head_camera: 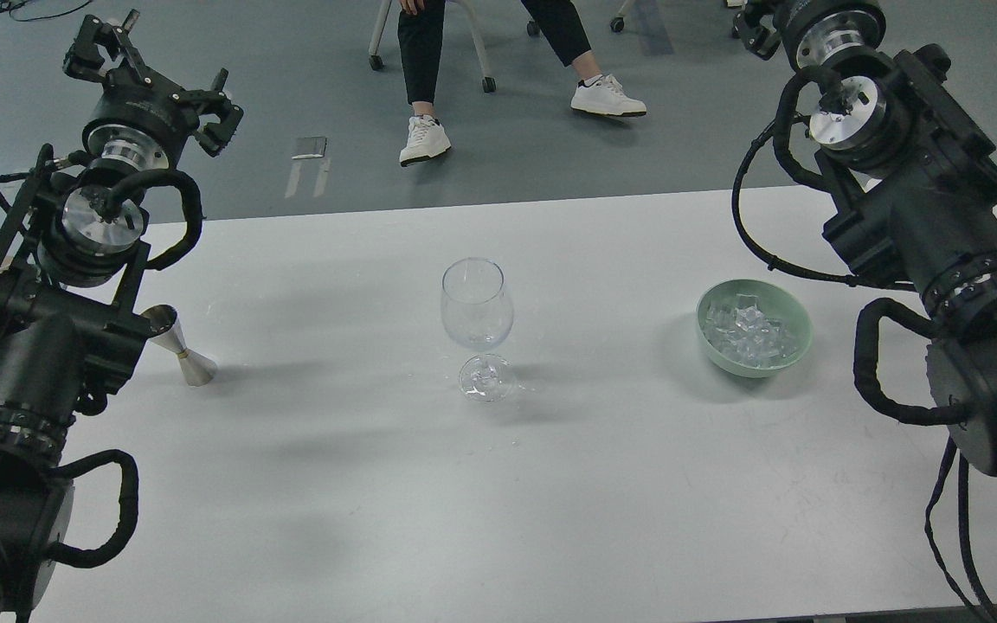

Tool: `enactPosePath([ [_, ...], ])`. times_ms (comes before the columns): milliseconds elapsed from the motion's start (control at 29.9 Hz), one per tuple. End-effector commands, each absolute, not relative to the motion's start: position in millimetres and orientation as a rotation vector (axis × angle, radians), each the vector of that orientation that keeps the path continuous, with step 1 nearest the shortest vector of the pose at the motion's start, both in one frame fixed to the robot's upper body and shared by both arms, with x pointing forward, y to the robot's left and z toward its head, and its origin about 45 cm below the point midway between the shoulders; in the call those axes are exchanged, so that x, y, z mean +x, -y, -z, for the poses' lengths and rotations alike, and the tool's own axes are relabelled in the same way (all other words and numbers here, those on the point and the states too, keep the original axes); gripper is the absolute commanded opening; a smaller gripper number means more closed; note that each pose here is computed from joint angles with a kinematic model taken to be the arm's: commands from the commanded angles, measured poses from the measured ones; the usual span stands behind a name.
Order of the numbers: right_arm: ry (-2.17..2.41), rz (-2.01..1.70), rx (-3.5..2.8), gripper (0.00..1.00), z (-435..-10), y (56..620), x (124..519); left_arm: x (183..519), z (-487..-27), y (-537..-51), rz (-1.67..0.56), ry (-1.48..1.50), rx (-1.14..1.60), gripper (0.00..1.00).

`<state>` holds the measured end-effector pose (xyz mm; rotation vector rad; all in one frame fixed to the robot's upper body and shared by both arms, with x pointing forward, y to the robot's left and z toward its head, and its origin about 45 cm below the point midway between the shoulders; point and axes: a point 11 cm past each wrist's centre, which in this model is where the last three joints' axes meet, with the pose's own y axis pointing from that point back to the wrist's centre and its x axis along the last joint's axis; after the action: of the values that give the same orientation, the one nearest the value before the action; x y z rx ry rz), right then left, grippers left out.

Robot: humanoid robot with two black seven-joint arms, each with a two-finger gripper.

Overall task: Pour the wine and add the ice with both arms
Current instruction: 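Lower the left gripper toward the metal jigger beside the glass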

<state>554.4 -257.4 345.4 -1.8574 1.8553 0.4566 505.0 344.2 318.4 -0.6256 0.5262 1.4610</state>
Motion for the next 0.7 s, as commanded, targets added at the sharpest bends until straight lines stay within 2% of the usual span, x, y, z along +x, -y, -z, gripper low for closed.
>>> enactPosePath([
  [0, -1.854, -0.456, -1.858, 1.00, -345.7, 257.2, 554.4, 502.9, -324.6, -340.0, -1.438, -0.506, -0.639, 0.98],
  [334, -1.860, -0.459, -1.858, 1.00, -343.0, 257.9, 553.9, 484.6, -336.6, -354.1, -1.413, -0.460, -0.640, 0.98],
  [501, -1.865, -0.462, -1.857, 1.00, -339.7, 258.7, 553.2, 442.3, -327.8, -398.6, -1.385, -0.619, -0.764, 0.98],
  [668, -1.880, -0.475, -1.852, 1.00, -330.8, 261.3, 551.2, 399.7, -318.3, -407.4, -1.383, -0.625, -0.746, 0.98],
])
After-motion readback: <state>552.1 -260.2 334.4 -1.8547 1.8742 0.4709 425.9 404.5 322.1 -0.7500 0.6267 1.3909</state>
